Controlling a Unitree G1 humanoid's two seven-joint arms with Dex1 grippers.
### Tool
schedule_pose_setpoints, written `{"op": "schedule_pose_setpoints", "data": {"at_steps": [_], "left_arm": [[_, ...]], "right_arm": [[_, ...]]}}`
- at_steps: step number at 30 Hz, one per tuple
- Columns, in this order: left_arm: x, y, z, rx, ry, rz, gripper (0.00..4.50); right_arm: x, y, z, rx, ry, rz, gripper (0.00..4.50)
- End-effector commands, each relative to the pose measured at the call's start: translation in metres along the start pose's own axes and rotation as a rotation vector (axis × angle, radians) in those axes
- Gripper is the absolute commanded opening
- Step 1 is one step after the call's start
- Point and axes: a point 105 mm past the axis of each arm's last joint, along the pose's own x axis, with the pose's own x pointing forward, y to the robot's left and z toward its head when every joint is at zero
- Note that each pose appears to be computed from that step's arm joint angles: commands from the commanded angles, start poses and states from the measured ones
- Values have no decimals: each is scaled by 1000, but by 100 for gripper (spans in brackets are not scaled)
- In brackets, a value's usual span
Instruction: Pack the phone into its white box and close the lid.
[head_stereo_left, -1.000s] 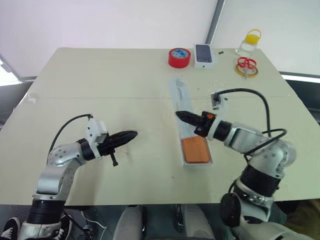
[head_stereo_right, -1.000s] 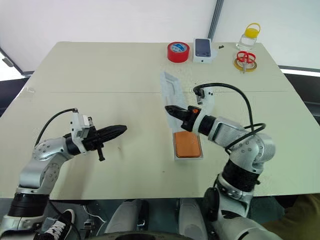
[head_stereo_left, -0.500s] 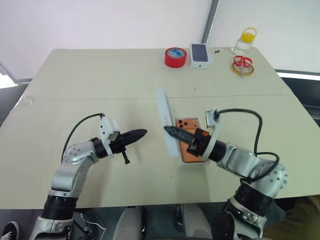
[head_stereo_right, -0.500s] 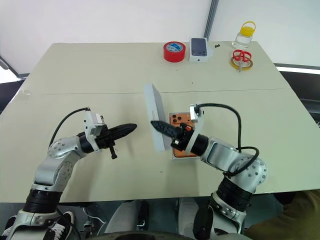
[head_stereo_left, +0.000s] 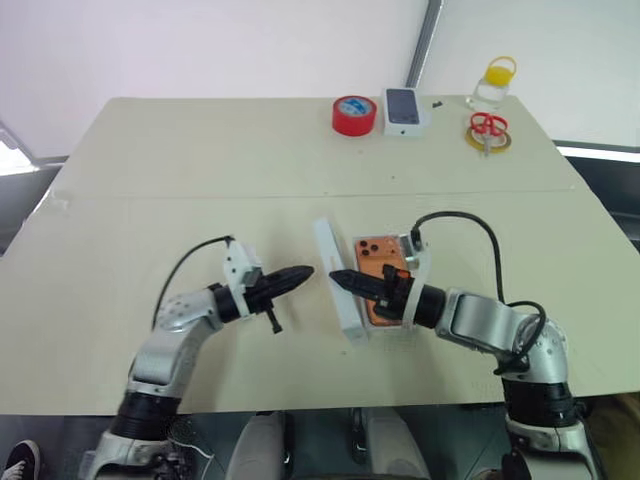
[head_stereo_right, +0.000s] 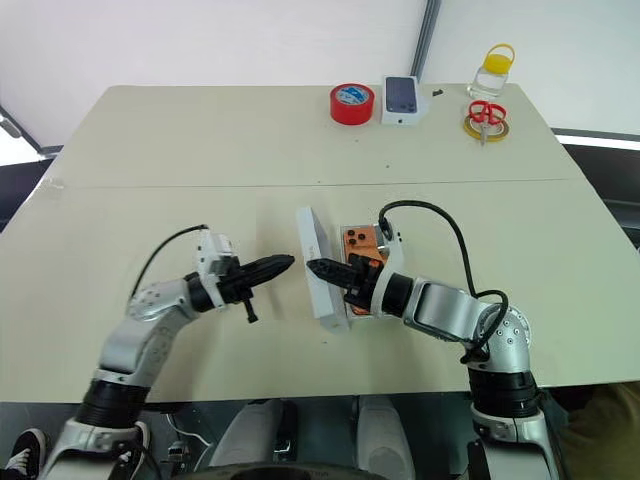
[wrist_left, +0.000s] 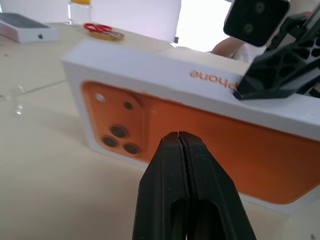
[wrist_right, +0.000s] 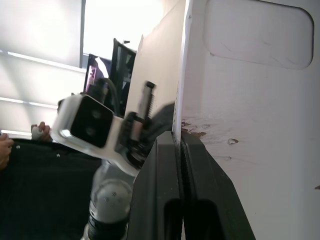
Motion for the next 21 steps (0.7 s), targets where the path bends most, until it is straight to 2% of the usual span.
{"op": "schedule_pose_setpoints", "data": {"at_steps": [1, 3, 6, 10, 11, 12, 15, 18, 21], "left_arm": [[15, 2, 12, 46, -47, -1, 2], [18, 3, 13, 47, -52, -1, 2], [22, 2, 11, 49, -49, -22, 0], [31, -1, 11, 39, -59, -46, 0], [33, -2, 11, 34, -64, -52, 0], [36, -5, 11, 34, -64, -64, 0], [45, -9, 10, 39, -62, -86, 0], [67, -10, 13, 34, -83, -72, 0], [75, -11, 14, 34, -100, -71, 0]], "right_arm": [[0, -1, 11, -10, -43, -13, 0], [0, 0, 11, -17, -46, -10, 0], [-3, 0, 12, -24, -59, -6, 90], [-17, -15, 24, -100, -86, -95, 293], [-20, -18, 25, -118, -81, -108, 357], [-28, -21, 30, -171, -88, -134, 398], [-48, -24, 46, -257, -115, -166, 398], [-80, -38, 62, -442, -116, -299, 398], [-92, -42, 67, -577, -104, -350, 398]]}}
